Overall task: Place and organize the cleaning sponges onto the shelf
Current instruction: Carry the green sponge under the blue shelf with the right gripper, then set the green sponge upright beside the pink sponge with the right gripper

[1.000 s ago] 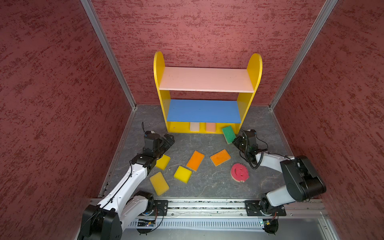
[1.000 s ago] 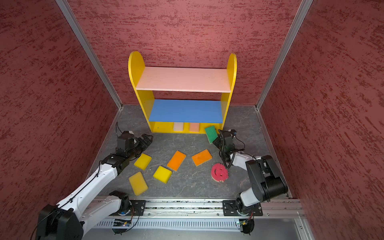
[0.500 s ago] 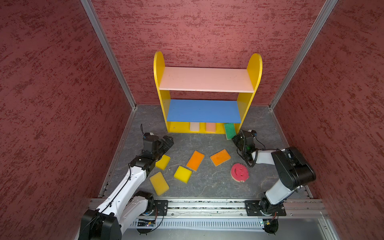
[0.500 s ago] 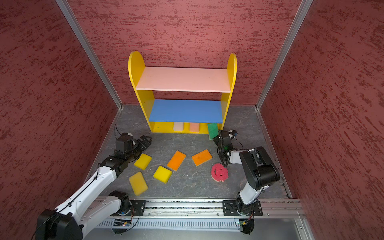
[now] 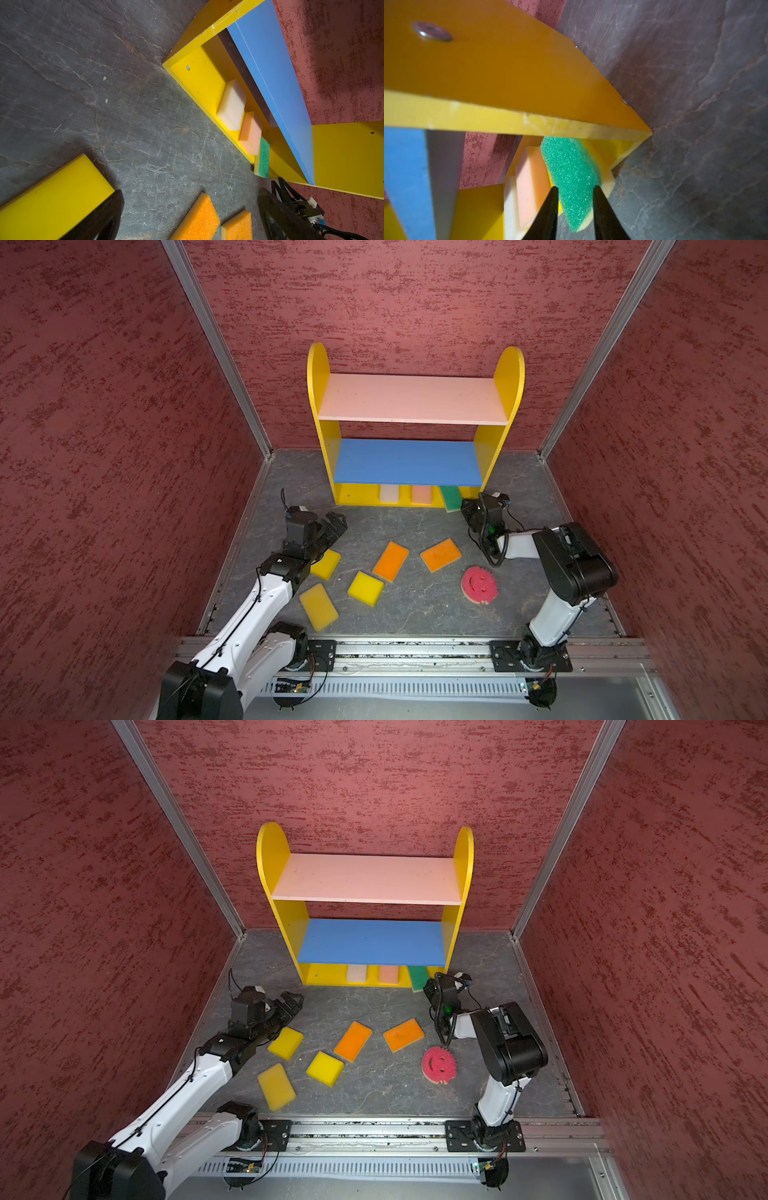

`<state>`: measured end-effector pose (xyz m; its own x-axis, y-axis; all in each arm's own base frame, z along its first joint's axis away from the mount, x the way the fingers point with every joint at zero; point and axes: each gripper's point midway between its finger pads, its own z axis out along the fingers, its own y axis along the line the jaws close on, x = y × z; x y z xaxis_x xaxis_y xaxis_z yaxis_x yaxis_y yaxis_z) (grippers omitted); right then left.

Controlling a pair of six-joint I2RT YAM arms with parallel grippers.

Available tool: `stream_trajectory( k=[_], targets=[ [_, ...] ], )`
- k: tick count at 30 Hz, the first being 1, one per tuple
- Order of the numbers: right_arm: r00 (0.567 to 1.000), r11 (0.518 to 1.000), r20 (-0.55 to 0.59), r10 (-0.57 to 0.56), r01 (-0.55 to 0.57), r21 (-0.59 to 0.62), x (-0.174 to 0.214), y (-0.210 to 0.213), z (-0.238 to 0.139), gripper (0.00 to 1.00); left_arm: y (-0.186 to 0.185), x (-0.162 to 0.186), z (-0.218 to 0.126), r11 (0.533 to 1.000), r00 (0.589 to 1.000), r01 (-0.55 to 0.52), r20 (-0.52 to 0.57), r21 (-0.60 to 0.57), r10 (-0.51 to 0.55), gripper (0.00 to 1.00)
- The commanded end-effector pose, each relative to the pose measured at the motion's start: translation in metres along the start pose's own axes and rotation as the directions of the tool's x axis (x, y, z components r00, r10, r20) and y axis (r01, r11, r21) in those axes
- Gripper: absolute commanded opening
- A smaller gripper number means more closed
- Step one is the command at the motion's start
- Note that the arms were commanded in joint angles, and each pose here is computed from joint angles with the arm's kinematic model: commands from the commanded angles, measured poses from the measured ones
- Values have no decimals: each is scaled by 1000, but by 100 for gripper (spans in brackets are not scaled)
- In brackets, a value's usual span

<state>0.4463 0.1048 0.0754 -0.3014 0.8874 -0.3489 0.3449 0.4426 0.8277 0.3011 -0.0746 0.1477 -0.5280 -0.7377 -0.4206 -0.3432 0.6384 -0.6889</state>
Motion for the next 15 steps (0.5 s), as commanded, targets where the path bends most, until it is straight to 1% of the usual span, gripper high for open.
stream_trajectory(
  k=[1, 4, 6, 8, 9, 12, 15],
  targets=[
    [1000, 999, -1, 25, -25, -23, 1, 6, -4, 32, 1, -2, -3, 1000, 1000, 4, 7, -2, -4, 99],
    [1000, 999, -14, 16, -16, -35, 3, 6, -12, 31, 0, -3, -2, 1000, 1000, -3, 11, 1, 3, 99],
    [999, 999, -35, 12, -14, -37, 8, 4, -17, 24, -1, -4, -1, 1000, 1000, -6, 9, -3, 6, 99],
    [998, 999, -58, 1, -3, -37, 14, 2, -21, 11, -1, -3, 2, 1000, 1000, -3, 3, -3, 3, 99],
    [998, 999, -66, -5, 2, -35, 17, 1, -23, 8, -1, -2, 3, 1000, 1000, -1, 0, -1, 1, 100],
    [996, 999, -90, -14, 11, -30, 28, -2, -27, 7, 0, 0, 7, 1000, 1000, 4, -10, 0, -4, 100],
    [994, 1000, -111, -15, 13, -21, 36, -5, -26, 13, -1, 1, 8, 1000, 1000, 4, -16, -1, -4, 100]
  ],
)
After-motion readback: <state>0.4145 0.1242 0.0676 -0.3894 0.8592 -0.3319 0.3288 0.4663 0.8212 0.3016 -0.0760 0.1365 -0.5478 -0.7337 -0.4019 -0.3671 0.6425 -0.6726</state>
